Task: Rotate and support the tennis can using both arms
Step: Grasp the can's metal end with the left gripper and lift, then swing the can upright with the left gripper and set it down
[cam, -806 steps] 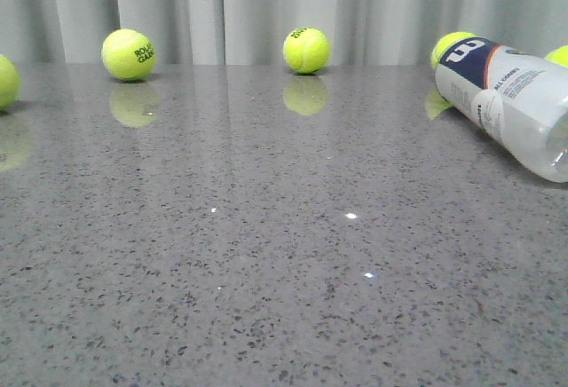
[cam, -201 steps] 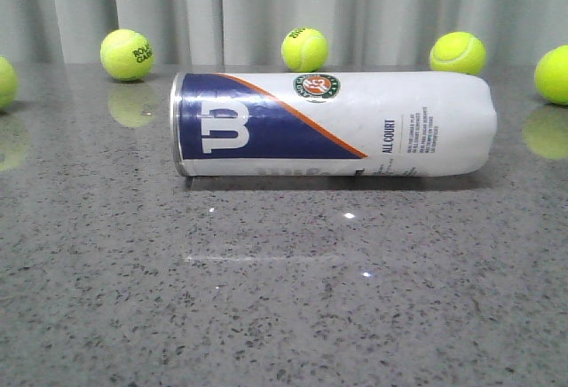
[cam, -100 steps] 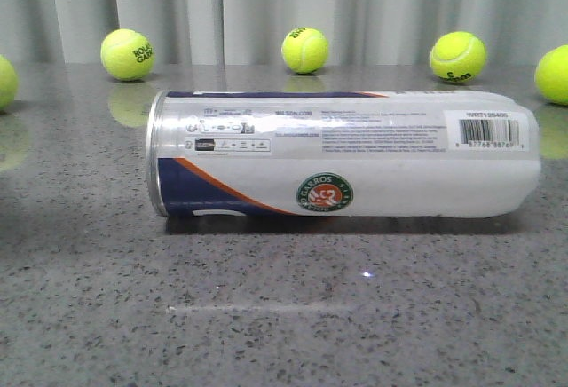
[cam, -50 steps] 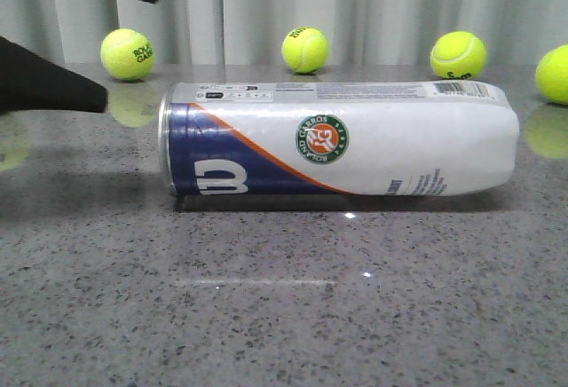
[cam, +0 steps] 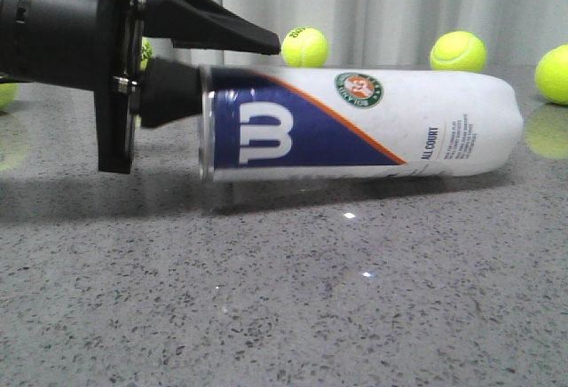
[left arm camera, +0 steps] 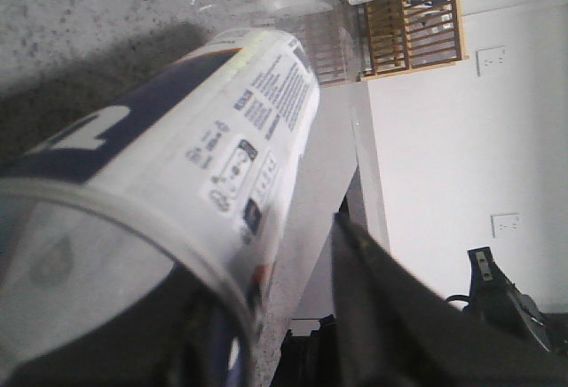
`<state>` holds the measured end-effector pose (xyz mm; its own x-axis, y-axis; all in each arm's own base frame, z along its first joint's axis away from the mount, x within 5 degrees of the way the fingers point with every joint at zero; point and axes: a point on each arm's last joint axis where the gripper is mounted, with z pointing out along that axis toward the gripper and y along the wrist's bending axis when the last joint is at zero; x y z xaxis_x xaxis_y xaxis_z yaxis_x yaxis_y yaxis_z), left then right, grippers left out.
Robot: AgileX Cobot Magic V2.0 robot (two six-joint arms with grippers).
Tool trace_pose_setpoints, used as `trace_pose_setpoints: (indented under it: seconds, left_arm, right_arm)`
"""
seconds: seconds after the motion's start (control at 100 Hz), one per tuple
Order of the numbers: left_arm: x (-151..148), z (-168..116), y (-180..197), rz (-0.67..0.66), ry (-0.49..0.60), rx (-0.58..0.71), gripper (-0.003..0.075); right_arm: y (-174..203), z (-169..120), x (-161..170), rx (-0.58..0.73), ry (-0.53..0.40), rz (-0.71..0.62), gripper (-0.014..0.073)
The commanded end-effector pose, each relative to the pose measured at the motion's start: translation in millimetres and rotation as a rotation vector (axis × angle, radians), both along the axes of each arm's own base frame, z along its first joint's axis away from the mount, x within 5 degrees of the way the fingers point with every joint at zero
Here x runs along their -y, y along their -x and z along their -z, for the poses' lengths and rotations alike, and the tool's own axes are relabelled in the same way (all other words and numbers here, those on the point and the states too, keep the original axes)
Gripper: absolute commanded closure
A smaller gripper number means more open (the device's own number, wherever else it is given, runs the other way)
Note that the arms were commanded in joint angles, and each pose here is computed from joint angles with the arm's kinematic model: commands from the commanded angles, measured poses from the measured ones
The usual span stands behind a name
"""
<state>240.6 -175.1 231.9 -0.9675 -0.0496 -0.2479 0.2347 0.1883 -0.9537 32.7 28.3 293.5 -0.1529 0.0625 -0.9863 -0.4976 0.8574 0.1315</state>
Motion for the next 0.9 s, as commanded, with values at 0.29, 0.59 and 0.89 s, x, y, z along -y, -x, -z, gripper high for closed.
trace_pose_setpoints:
  seconds: [0.29,0.59,0.89]
  left_arm:
    - [4,-85,5,0.099,0.141,0.402,0.0739]
    - [-19,-158,22,0.026,-0.294,0.774,0.0739]
    - [-35,-203,32,0.026,-0.715,0.861,0.0739]
  right_arm:
    - [-1,-14,1,0.071,-0.044,0.022,0.0655]
    - [-1,-14,1,0.071,-0.044,0.022,0.0655]
    - [-1,-14,1,0.071,-0.044,0.022,0.0655]
